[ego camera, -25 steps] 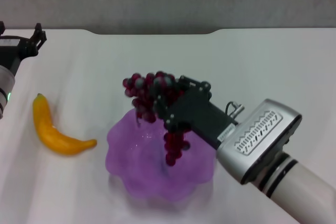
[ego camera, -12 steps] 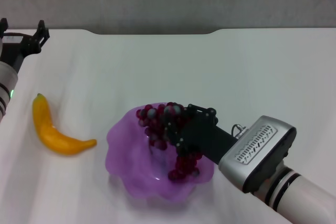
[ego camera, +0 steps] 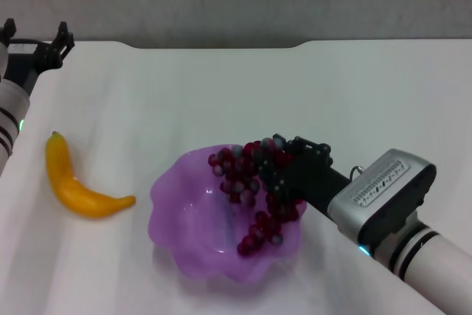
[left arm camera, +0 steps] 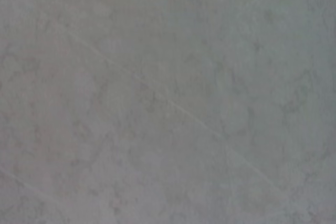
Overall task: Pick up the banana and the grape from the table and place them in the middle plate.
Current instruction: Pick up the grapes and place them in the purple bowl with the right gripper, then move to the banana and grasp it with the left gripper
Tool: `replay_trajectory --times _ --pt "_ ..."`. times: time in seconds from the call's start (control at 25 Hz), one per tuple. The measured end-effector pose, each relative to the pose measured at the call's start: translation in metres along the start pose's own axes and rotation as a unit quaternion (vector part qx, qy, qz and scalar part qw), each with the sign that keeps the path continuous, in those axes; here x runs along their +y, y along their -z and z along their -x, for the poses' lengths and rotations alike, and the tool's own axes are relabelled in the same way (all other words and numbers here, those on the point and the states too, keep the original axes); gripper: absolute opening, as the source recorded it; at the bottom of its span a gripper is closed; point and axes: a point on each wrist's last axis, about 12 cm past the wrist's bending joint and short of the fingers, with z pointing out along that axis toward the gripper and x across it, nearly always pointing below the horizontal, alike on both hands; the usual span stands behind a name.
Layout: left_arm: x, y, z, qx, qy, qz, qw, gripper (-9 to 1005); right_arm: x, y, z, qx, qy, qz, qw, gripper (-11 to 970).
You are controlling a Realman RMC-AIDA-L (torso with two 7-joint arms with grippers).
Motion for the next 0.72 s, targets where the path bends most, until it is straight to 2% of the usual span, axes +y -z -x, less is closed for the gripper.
replay_trajectory --times 0.2,0.52,0.72 --pt "-0.002 -0.001 0.001 0.000 0.000 -0.003 1.000 833 -0.010 -0.004 0.001 0.001 -0.021 -0.012 1.000 487" --pt "-0.004 -0.003 0.003 -0.001 -0.001 -0.005 1.000 829 -0.012 -0.007 0.006 -0.014 -0.004 -0.008 1.000 664" --pt "-0.004 -0.003 0.002 0.001 -0.001 -0.005 1.000 826 -0.016 -0.009 0.010 -0.029 -0.019 -0.013 0.999 783"
